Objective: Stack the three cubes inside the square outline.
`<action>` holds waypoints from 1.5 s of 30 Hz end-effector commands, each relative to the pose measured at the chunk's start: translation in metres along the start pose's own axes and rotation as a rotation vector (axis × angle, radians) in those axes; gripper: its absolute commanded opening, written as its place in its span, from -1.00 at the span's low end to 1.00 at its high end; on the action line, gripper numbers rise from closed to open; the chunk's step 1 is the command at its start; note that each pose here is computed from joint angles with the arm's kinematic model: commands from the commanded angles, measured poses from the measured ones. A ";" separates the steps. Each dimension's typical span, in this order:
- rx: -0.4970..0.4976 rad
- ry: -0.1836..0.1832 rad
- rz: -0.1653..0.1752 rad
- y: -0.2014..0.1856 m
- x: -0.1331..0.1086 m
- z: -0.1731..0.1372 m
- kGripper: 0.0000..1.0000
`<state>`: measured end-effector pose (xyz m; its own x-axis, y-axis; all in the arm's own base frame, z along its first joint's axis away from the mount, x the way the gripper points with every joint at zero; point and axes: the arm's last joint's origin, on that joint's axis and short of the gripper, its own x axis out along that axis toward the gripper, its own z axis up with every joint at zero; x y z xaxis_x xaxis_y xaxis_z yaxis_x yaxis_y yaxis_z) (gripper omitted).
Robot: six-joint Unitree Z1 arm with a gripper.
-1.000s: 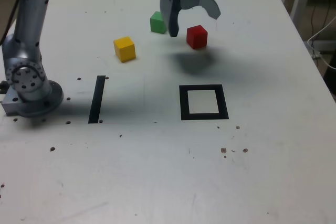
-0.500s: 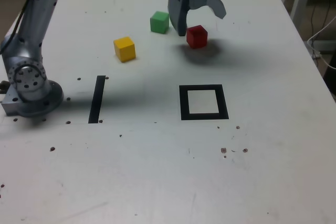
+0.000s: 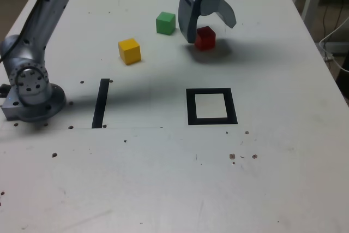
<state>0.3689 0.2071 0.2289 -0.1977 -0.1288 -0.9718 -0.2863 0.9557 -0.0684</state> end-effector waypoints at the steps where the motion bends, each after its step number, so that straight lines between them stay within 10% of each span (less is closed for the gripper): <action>1: 0.007 0.023 -0.018 0.002 0.004 0.003 0.72; 21: 0.062 0.054 -0.025 0.004 0.017 0.022 -0.38; 45: 0.157 0.055 0.030 -0.041 -0.007 -0.004 -0.41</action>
<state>0.3813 0.1745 0.2331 -0.2599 -0.1152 -0.9587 -0.1397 0.9869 -0.0807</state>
